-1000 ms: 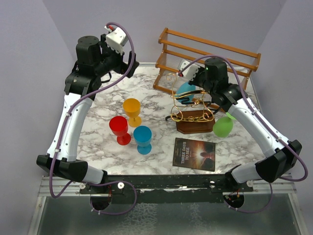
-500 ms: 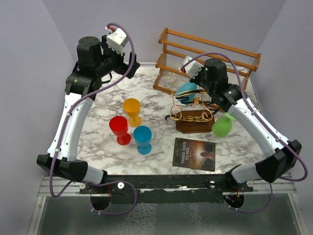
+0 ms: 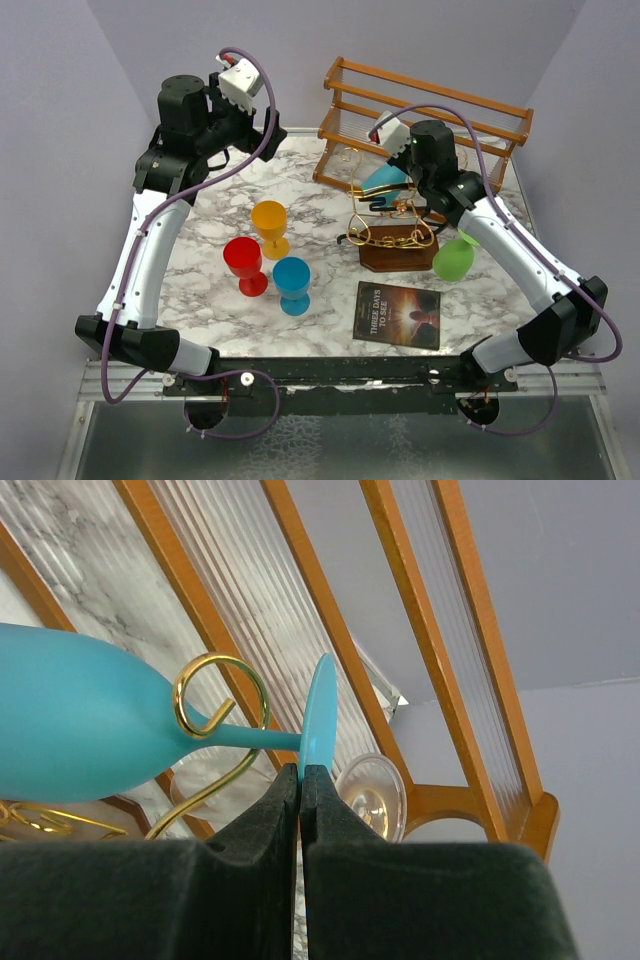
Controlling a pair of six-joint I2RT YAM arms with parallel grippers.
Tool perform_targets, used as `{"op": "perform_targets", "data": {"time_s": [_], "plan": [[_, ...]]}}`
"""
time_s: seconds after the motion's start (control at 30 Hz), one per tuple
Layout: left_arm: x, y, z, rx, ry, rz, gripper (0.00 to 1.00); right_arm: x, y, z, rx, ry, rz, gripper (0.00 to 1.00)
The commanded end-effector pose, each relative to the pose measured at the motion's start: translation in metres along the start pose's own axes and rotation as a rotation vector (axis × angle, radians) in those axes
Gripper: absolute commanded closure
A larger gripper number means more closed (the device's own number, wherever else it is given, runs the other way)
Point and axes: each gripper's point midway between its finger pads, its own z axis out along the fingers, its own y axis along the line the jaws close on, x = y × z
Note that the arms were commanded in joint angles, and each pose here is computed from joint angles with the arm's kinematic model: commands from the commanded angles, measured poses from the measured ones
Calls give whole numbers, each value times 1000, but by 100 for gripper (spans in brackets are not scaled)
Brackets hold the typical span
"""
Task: Place the wine glass upside down on the wine glass rack
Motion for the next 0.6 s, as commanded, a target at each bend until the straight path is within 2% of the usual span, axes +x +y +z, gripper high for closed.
{"op": "perform_targets", "data": {"time_s": [0.0,0.33,0.57], "plan": [[-8,-4,-4,20,-35,2,6,-12,-17,6,81,-15,50,99],[-9,-4,-6,18,-37,8,6,-24,-24,12,103,-38,53,99],[-8,-3,-4,18,-34,11,6,-25,-11,16,73,-44,10,99]]}}
